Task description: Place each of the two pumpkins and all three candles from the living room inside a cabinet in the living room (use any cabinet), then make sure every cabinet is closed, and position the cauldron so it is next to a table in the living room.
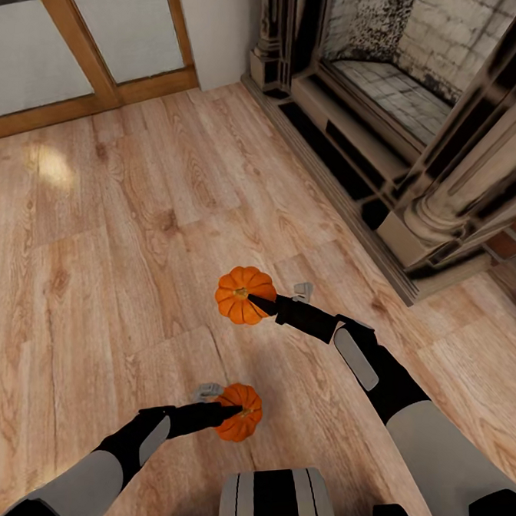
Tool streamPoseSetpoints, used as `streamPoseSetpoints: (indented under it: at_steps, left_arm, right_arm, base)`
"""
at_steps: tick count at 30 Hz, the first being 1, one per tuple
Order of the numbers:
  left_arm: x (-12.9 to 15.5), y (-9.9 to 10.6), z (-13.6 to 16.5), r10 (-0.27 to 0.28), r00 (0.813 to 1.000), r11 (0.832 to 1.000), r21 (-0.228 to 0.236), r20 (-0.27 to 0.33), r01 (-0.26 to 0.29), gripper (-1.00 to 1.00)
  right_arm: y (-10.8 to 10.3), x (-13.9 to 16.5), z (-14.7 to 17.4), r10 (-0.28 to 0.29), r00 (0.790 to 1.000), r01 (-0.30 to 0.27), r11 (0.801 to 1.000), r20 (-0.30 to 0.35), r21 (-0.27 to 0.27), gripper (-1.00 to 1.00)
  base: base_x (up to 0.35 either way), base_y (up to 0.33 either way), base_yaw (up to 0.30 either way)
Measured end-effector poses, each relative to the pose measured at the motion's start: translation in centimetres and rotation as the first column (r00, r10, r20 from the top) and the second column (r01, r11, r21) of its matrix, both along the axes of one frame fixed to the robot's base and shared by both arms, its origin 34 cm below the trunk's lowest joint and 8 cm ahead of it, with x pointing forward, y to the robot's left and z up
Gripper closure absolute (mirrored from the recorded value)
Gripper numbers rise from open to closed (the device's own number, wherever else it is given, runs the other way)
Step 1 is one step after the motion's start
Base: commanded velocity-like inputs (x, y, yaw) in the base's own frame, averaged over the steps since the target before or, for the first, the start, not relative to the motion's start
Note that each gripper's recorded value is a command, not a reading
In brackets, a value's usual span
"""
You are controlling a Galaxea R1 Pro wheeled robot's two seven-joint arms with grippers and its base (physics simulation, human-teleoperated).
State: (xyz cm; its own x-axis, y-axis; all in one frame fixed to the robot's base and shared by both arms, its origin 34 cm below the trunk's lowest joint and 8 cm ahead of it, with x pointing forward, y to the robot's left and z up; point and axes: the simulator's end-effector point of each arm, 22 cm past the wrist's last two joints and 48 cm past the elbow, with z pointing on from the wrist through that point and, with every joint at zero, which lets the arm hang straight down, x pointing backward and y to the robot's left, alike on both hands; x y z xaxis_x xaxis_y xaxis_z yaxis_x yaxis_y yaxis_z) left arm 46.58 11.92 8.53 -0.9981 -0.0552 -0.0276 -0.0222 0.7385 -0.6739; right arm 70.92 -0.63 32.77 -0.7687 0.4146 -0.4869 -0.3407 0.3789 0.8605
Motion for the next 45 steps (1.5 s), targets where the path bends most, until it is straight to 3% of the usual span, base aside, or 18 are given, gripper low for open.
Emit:
streamPoseSetpoints:
  at_steps: [11,18,24,28,33,45]
  left_arm:
    - [3.0,4.0,2.4,0.002,0.997,0.997,-0.076,0.073,0.004,1.0]
    - [5.3,4.9,3.9,0.074,0.992,0.989,-0.136,0.105,-0.06,1.0]
    - [6.7,9.3,5.2,0.101,0.988,0.987,-0.135,0.115,-0.086,1.0]
    - [8.5,10.8,6.5,0.162,0.977,0.975,-0.174,0.135,-0.137,1.0]
    - [9.3,13.0,7.2,0.19,0.97,0.972,-0.171,0.152,-0.164,1.0]
    - [9.2,12.7,7.1,0.184,0.971,0.972,-0.171,0.151,-0.158,1.0]
  right_arm:
    - [-0.2,0.1,0.0,-0.004,1.0,0.004,1.0,0.0,0.0,1.0]
    - [-0.6,0.2,-0.3,-0.008,1.0,0.008,1.0,0.0,-0.011,1.0]
    - [-0.7,0.2,-0.5,-0.011,1.0,0.011,1.0,-0.001,-0.02,1.0]
    - [-0.8,0.3,-0.8,-0.019,1.0,0.019,0.999,-0.008,-0.035,1.0]
    - [-1.0,0.4,-1.5,-0.033,0.999,0.031,0.998,-0.024,-0.06,1.0]
    - [-1.1,0.2,-1.9,-0.036,0.999,0.034,0.997,-0.032,-0.063,1.0]
  base:
    - [0.0,0.0,0.0]
    - [0.0,0.0,0.0]
    - [0.0,0.0,0.0]
    - [0.0,0.0,0.0]
    - [0.0,0.0,0.0]
    - [0.0,0.0,0.0]
